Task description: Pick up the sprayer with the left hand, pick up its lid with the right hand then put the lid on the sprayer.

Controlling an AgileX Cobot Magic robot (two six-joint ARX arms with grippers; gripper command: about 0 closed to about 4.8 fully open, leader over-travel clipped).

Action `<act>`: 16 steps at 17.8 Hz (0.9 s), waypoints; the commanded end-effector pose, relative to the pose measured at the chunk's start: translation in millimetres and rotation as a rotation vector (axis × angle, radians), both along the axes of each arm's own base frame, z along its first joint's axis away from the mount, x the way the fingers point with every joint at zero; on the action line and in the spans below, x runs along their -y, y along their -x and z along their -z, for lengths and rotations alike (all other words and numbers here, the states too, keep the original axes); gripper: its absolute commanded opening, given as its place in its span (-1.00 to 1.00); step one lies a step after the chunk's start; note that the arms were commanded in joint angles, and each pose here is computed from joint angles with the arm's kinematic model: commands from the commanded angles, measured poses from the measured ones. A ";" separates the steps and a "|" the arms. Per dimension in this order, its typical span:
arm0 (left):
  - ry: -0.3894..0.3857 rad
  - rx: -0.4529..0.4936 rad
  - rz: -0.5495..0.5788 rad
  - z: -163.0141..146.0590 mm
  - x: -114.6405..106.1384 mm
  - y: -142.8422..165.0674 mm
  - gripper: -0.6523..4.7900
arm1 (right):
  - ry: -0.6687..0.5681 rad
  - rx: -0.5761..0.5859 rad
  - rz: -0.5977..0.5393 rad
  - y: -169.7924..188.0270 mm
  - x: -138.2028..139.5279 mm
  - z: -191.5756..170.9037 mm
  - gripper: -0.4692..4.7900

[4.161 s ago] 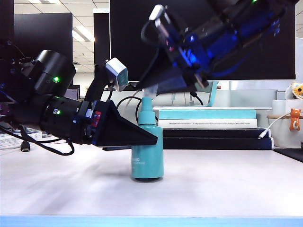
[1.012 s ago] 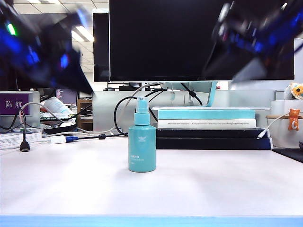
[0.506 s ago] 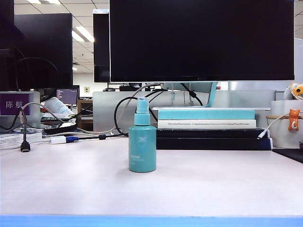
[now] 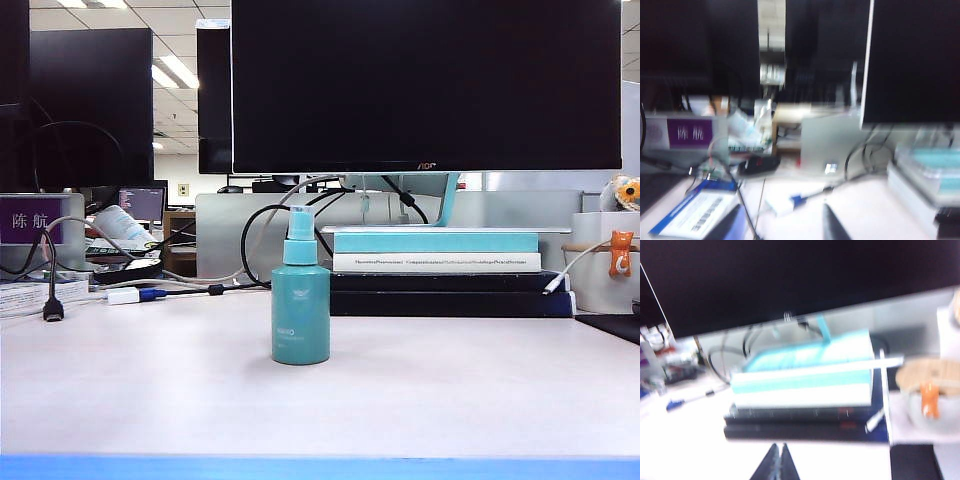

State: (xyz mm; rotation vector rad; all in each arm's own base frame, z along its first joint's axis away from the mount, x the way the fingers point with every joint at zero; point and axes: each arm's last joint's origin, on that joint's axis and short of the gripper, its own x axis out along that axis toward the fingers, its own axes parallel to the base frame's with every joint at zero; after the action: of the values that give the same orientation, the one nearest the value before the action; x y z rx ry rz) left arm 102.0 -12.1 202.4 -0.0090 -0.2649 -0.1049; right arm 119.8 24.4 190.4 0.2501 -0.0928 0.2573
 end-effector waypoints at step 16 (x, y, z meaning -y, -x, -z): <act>-0.061 -0.231 -0.044 34.3 -9.2 4.7 -0.20 | 0.096 -0.253 0.040 19.2 15.2 38.1 -0.84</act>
State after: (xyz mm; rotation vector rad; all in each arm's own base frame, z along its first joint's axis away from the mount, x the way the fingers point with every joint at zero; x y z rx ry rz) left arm 97.4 -3.1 168.4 0.0181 -0.0336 -0.0745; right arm 100.3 8.5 153.2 0.1878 0.1680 0.1813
